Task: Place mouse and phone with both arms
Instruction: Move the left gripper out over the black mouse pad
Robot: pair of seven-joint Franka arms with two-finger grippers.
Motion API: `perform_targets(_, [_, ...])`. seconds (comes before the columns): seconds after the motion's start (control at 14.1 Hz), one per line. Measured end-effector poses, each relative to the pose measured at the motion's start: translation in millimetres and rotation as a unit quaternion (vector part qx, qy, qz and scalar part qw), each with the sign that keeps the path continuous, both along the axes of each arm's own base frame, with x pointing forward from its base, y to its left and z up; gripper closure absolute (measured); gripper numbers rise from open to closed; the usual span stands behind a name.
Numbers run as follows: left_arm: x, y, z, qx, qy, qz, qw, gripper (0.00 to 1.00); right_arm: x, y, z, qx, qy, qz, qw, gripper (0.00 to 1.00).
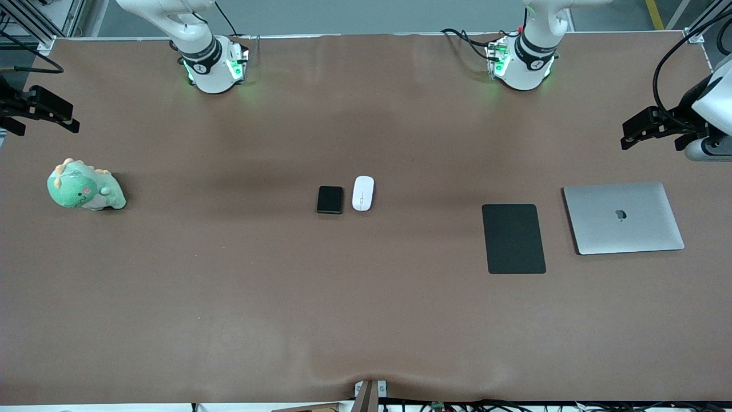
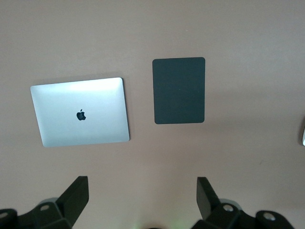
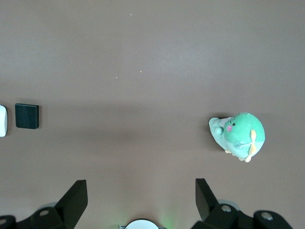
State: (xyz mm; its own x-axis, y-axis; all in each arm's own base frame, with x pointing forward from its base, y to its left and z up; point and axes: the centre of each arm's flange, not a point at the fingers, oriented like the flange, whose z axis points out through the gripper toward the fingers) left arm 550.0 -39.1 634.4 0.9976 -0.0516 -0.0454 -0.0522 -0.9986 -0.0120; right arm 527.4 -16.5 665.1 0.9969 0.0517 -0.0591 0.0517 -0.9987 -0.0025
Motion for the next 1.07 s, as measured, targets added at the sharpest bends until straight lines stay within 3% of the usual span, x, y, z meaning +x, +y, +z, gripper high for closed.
perform_targets(0.36, [11.6, -2.3, -19.3, -0.001, 0.012, -0.002, 1.0, 0.0, 2.2, 6.7, -3.3, 0.0, 0.001, 0.006, 1.0, 0.0])
perform_targets(0.57, [28.3, -14.6, -29.5, -0.01, -0.014, -0.012, 1.0, 0.0, 2.7, 7.8, -3.2, 0.0, 0.0, 0.007, 1.0, 0.0])
perform_targets(0.92, [44.6, -23.9, -56.7, -0.095, 0.004, 0.004, 0.995, 0.0, 2.8, 7.9, -3.3, 0.0, 0.0, 0.007, 1.0, 0.0])
perform_targets(1.07, [48.6, -27.3, -67.6, -0.103, 0.017, 0.026, 0.994, 0.0, 2.8, 7.9, -3.4, 0.0, 0.0, 0.007, 1.0, 0.0])
